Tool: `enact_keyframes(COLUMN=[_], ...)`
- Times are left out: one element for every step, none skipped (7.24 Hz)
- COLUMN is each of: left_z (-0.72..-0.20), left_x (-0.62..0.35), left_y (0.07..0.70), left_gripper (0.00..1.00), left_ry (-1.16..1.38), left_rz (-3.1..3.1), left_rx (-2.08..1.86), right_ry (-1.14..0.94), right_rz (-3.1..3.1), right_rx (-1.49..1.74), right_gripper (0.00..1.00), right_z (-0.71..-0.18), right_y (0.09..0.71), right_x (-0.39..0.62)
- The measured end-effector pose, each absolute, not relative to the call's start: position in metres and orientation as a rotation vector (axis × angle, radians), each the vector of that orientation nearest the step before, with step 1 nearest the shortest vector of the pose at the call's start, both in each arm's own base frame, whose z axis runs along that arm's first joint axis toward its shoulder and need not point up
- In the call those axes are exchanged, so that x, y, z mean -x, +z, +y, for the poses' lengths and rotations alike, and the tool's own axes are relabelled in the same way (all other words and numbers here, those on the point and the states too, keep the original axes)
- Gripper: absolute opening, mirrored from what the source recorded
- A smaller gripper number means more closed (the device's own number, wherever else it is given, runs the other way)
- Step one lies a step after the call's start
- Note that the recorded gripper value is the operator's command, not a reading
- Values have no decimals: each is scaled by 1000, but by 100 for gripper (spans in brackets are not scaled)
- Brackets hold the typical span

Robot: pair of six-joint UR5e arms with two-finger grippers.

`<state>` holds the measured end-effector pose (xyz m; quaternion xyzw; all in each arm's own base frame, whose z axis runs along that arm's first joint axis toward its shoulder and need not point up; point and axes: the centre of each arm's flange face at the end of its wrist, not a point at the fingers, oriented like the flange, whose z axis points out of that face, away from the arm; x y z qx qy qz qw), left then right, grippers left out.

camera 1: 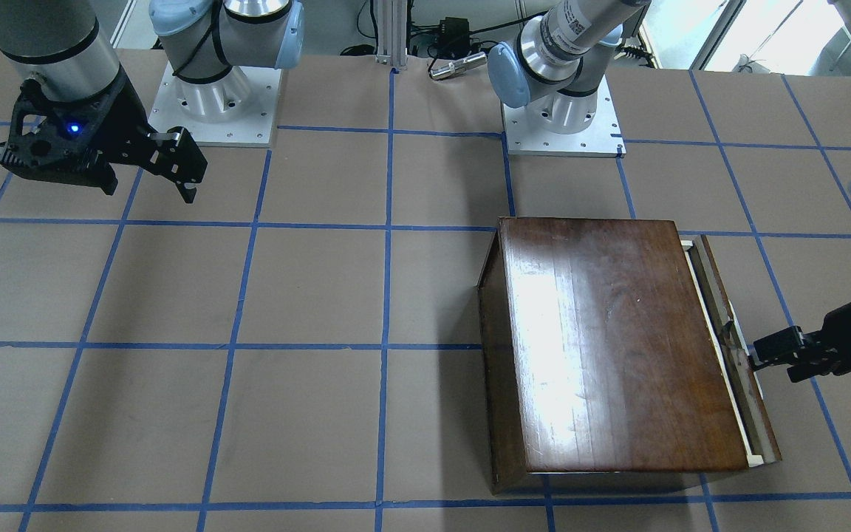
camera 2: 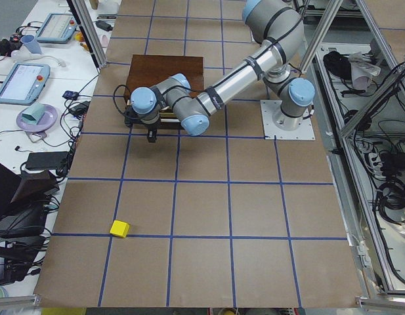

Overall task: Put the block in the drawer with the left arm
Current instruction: 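Pull the drawer open outward with the left gripper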

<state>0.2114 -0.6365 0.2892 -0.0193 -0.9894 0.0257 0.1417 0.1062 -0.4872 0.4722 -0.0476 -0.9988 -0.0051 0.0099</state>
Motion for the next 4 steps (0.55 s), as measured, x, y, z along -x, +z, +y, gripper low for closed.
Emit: enact_keyframes(left_z=[-636,-636,-636,-637], left_x=[-213,-214,-215,-216], left_y=[290,289,290,290], left_gripper=[100,100,100,100], left_ry=[70,67,68,73], left_rz=[-2864,-2869,-2871,-2875], left_rx=[61,65,68,70], right_ry=[-16,-16,-16,-16], right_rz=[-3118,-3118,-3118,-3118], right_rx=[149,148,149,149], right_gripper=[100,100,100,100], right_z=[-487,-487,-487,-487], right_y=[472,472,472,472], right_x=[-106,-106,-106,-106])
